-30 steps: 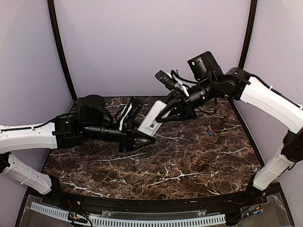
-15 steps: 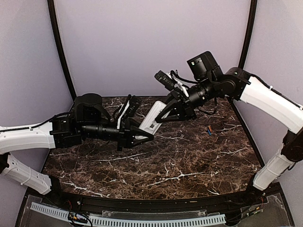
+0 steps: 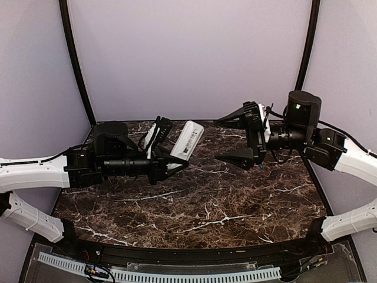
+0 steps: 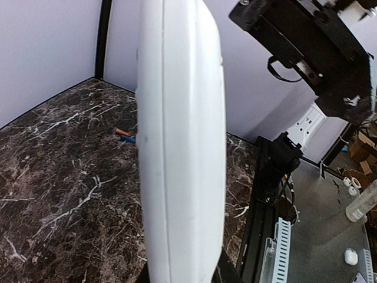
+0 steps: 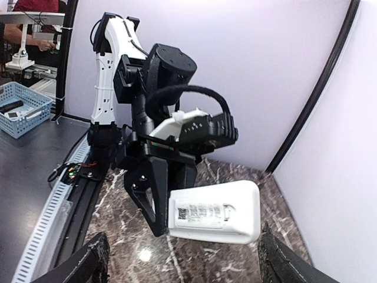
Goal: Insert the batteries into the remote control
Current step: Pass from the right arm to the left, then remove the battery cover from the remote control.
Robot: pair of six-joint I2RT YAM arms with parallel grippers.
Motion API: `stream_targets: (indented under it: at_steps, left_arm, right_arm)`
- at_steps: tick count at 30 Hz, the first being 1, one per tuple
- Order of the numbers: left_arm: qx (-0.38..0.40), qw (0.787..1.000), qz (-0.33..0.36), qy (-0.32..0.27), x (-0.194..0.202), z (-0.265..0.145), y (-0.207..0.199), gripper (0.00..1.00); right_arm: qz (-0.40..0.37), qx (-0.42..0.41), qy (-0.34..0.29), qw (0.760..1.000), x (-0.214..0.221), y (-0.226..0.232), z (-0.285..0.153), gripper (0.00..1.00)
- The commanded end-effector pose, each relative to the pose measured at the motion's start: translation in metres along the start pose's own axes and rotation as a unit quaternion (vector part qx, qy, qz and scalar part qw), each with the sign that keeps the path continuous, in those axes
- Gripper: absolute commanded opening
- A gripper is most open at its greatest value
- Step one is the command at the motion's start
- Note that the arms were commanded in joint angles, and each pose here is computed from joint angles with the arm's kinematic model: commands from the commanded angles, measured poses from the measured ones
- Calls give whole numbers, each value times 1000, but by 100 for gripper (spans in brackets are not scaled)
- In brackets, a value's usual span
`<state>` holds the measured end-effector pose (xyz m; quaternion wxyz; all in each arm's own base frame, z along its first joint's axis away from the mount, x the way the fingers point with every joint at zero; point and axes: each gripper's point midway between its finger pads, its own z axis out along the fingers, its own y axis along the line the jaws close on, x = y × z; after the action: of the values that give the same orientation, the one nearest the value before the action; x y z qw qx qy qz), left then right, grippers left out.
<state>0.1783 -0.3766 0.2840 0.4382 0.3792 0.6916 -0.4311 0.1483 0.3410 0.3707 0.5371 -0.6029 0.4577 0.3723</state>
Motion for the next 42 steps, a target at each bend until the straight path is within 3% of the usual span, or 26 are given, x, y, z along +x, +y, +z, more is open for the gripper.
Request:
stream_targets:
  at_steps: [1,15,22,36,42]
  left_arm:
    - [-76,997,-7,-17,-5,-5,27,0]
    - [-80,997,-14,-17,-8,-1,29,0]
    - [-72,997,-13,-19,-9,-1,26,0]
    - [-54,998,-11,-28,-11,-4,20,0]
    - [-57,998,-4,-25,-10,-3,21,0]
  right_arm:
    - [-139,74,-97,983,-34,-14,3,84]
    - [-175,60,-56,981,-3,-20,54,81]
    - [-163,69,-22,984,16,-27,63,75]
    - [-149,84,21,985,40,-32,65,72]
    - [-141,52,29,988,45,-22,68,62]
